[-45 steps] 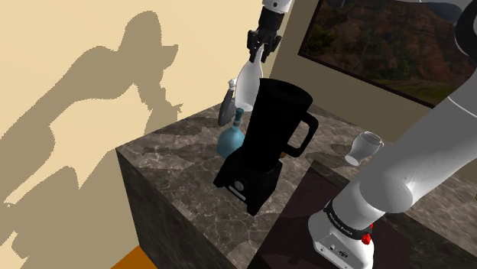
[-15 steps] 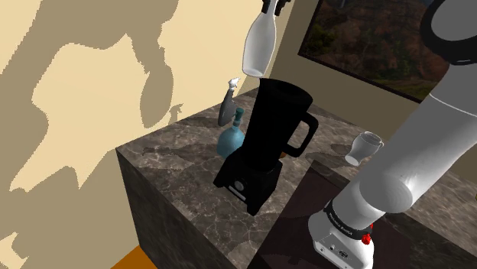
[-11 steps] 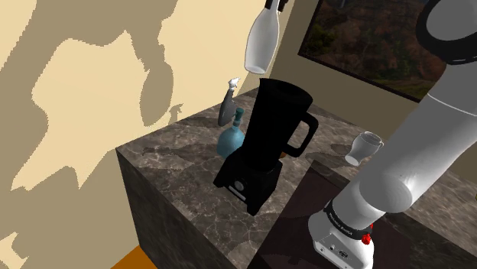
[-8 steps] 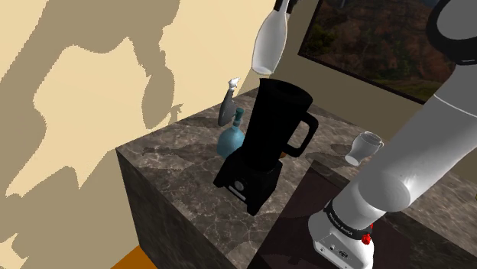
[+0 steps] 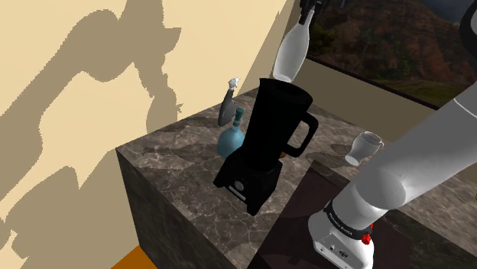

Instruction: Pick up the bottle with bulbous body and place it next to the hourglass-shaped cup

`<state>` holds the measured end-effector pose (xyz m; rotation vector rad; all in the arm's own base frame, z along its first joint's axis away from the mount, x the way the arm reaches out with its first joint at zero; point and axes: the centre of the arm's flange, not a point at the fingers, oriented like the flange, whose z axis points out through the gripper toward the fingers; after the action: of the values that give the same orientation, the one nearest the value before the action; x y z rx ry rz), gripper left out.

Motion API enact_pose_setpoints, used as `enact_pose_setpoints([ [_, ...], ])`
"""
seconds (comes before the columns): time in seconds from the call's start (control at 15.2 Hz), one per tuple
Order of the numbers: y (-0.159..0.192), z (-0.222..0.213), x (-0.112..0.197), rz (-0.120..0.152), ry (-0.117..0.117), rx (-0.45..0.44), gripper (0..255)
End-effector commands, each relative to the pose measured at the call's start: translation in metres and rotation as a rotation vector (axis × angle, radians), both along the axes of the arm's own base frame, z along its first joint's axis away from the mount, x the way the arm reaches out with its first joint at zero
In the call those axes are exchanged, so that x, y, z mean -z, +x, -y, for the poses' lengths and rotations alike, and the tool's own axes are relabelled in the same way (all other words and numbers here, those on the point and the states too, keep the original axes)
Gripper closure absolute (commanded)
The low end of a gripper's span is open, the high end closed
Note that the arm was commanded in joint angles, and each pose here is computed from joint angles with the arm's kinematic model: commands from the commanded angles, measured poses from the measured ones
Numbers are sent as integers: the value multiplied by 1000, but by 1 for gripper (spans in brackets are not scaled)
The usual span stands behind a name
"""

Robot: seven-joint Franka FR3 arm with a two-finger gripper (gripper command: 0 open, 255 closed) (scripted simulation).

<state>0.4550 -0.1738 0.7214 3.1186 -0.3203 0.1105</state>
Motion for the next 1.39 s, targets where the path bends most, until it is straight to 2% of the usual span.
enact_pose_setpoints([
  [0.0, -18, 22, 3, 1, 0, -2, 255],
  [1.32, -164, 238, 45, 1, 0, -2, 255],
])
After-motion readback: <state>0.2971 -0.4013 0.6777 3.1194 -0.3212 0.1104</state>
